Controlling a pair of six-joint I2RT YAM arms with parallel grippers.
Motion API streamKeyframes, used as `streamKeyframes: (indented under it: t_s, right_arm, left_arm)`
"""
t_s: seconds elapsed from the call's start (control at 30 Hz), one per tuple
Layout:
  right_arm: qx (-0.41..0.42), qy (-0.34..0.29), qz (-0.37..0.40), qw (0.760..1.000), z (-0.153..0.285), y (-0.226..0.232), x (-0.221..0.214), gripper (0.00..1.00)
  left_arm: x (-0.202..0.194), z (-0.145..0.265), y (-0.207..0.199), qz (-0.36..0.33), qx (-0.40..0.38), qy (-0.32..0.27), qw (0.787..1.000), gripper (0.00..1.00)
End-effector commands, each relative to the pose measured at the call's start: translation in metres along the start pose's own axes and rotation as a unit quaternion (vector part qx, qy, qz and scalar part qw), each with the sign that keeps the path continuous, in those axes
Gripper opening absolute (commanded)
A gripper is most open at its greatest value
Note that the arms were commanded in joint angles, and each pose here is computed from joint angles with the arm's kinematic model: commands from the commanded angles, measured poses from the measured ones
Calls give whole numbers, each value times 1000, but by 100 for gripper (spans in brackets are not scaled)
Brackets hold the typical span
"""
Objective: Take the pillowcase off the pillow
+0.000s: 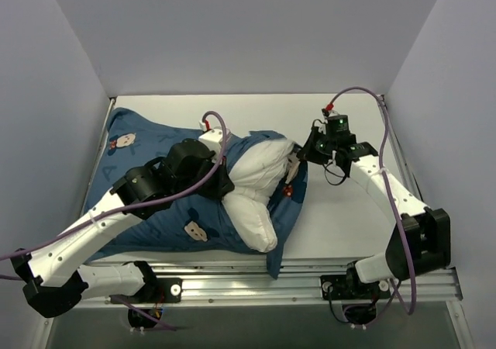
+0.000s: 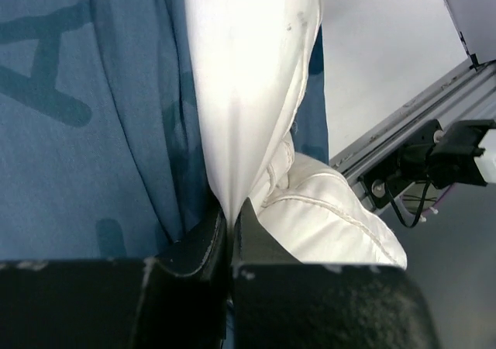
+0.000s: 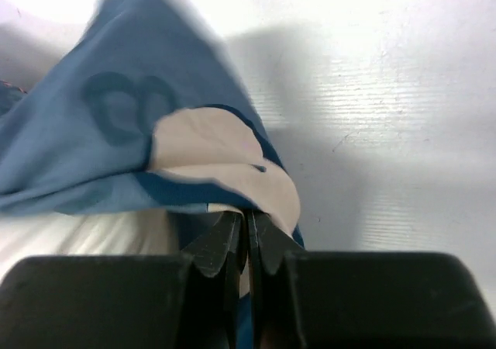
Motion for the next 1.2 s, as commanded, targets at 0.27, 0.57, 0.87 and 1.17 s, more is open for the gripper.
streamKeyframes:
  t_s: [0.27, 0.57, 0.87, 1.17]
  right_arm:
    - [-62, -51, -25, 996, -36, -63, 16, 0]
    - [50, -28, -23, 998, -22, -9, -28, 4]
    - [-11, -109, -24, 994, 47, -37, 5, 43]
    - [117, -57, 52, 990, 95, 27, -21, 87]
  left_arm:
    - [30, 61, -15, -6, -76, -109, 991, 2]
    - [116, -20, -10, -13, -15, -187, 982, 2]
    - [135, -101, -24, 8, -40, -170, 985, 2]
    - [103, -42, 9, 67, 50, -155, 984, 90]
Point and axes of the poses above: each gripper's point midway between its finger pads, its own z axis back along the fingers, its own y axis along the line the jaws close on, x = y × z, the point moved 2 cm from there along z, back along the fingers, and after that the axes turned 10 degrees about -z, right-handed, at the moved point
